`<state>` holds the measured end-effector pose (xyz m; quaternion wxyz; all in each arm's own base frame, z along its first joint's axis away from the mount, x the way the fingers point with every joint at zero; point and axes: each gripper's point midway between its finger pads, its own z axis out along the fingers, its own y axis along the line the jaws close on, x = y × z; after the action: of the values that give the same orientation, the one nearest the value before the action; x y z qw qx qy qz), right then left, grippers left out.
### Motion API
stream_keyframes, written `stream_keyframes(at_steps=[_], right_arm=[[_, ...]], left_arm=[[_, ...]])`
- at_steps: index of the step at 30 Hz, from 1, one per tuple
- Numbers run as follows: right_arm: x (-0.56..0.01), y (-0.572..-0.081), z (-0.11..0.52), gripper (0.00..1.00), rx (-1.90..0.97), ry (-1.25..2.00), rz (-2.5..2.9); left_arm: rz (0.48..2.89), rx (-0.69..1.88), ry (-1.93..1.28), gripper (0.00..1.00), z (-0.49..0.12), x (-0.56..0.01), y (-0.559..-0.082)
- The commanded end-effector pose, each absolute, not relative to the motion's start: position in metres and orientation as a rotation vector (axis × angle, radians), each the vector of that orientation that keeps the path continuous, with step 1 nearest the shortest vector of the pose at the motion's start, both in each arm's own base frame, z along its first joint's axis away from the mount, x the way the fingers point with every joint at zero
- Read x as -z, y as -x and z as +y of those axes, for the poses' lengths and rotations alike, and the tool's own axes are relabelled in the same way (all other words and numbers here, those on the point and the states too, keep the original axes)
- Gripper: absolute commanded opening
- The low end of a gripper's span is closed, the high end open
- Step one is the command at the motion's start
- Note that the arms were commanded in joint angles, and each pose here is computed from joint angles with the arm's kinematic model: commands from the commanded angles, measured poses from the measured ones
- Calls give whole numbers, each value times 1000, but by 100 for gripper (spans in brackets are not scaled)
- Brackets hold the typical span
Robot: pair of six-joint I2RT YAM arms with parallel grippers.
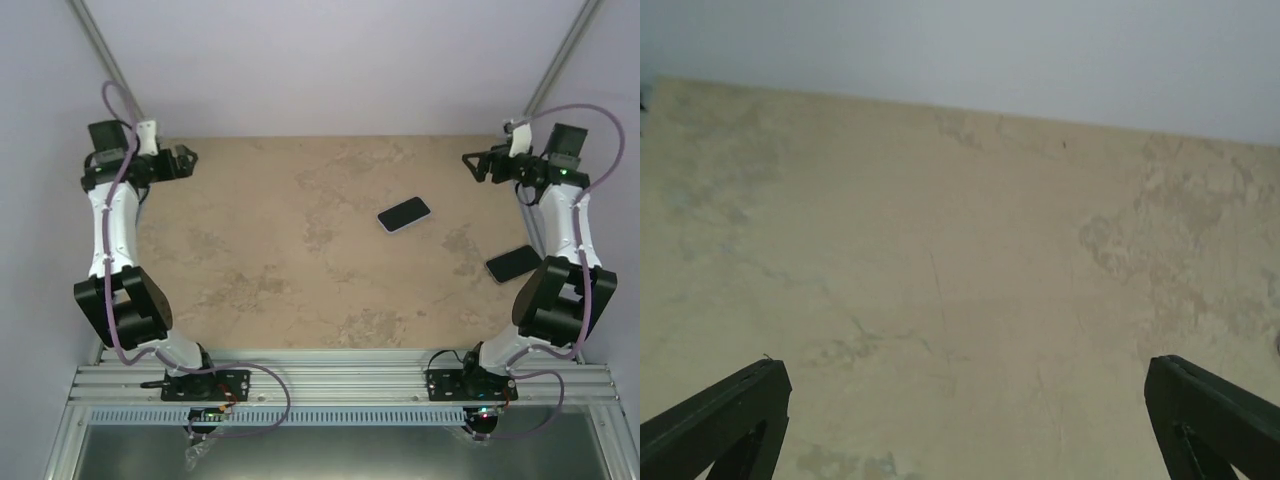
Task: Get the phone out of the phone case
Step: Pick up the phone at the center of the board.
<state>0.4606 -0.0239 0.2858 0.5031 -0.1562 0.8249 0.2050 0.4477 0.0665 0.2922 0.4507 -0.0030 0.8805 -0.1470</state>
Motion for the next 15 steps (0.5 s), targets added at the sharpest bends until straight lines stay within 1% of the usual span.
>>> stream_keyframes(at_steps=[1, 5, 10, 15], right_arm=[[-272, -451, -5, 98, -467, 366, 2027], [-248, -435, 15, 98, -525, 362, 2086], [-231, -415, 24, 98, -571, 316, 2128], [-223, -396, 18, 98, -601, 222, 2147]], left_arm=[[2203, 308, -10, 100, 44, -275, -447], [2258, 365, -101, 100, 7, -248, -444], [2281, 448, -294, 99, -58, -231, -443], [2294, 520, -540, 99, -146, -217, -441]])
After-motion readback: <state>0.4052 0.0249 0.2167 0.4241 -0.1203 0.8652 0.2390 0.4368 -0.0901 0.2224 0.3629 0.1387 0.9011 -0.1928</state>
